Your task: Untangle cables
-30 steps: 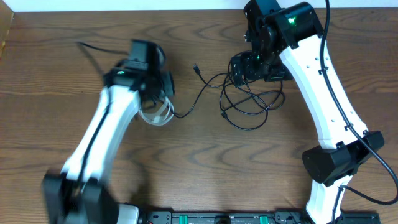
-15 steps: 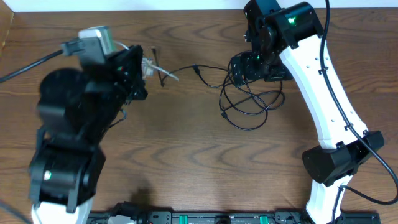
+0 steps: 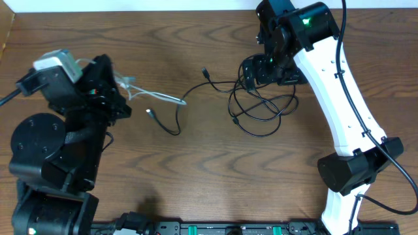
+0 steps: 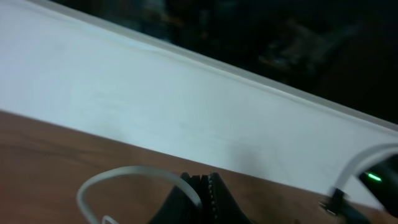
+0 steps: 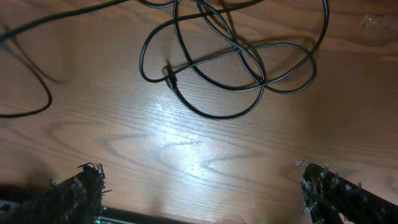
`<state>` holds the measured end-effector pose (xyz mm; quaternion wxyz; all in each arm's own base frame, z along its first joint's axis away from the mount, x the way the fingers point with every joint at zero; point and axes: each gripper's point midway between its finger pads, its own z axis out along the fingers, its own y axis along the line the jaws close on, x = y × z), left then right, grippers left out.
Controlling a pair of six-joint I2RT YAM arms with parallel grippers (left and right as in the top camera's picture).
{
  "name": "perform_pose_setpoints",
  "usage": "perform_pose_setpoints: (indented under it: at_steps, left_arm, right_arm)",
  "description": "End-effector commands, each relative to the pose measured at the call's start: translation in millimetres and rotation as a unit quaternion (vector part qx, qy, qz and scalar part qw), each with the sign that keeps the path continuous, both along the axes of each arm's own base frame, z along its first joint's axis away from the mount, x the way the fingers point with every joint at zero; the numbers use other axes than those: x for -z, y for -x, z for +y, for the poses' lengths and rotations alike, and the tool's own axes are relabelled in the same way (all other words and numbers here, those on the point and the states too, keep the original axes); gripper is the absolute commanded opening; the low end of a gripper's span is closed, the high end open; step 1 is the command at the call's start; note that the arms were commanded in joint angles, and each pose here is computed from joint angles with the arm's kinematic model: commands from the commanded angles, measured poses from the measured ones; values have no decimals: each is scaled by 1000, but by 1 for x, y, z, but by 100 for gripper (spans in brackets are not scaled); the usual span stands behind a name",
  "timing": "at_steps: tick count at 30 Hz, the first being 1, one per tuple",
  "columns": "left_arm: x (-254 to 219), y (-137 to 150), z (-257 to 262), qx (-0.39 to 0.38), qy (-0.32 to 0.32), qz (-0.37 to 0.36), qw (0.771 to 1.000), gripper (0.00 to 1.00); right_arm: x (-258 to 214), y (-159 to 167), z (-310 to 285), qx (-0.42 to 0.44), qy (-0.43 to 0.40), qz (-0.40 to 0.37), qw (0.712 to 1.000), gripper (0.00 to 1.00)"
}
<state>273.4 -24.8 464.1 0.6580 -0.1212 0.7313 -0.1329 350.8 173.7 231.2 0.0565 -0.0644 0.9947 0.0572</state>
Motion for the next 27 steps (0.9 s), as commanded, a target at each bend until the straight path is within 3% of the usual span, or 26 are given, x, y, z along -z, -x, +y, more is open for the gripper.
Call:
perform_pose_setpoints:
  at_steps: [1, 10, 15, 18, 27]
  left_arm:
    - [-2, 8, 37, -104, -11, -4, 995, 7]
    - [17, 25, 79, -227, -42, 38, 972, 8]
    - [40, 35, 106, -312, -89, 98, 941, 7]
    - [57, 26, 99, -289, -102, 133, 942, 7]
    - [98, 2, 41, -113, -77, 205, 969, 7]
  right_arm:
    - [-3, 2, 3, 0, 1, -5, 1000, 99]
    - [-3, 2, 3, 0, 1, -5, 1000, 99]
    - [-4, 2, 3, 0, 1, -5, 1000, 99]
    - [-3, 2, 3, 0, 1, -5, 1000, 99]
    - [-3, 2, 3, 0, 1, -5, 1000, 99]
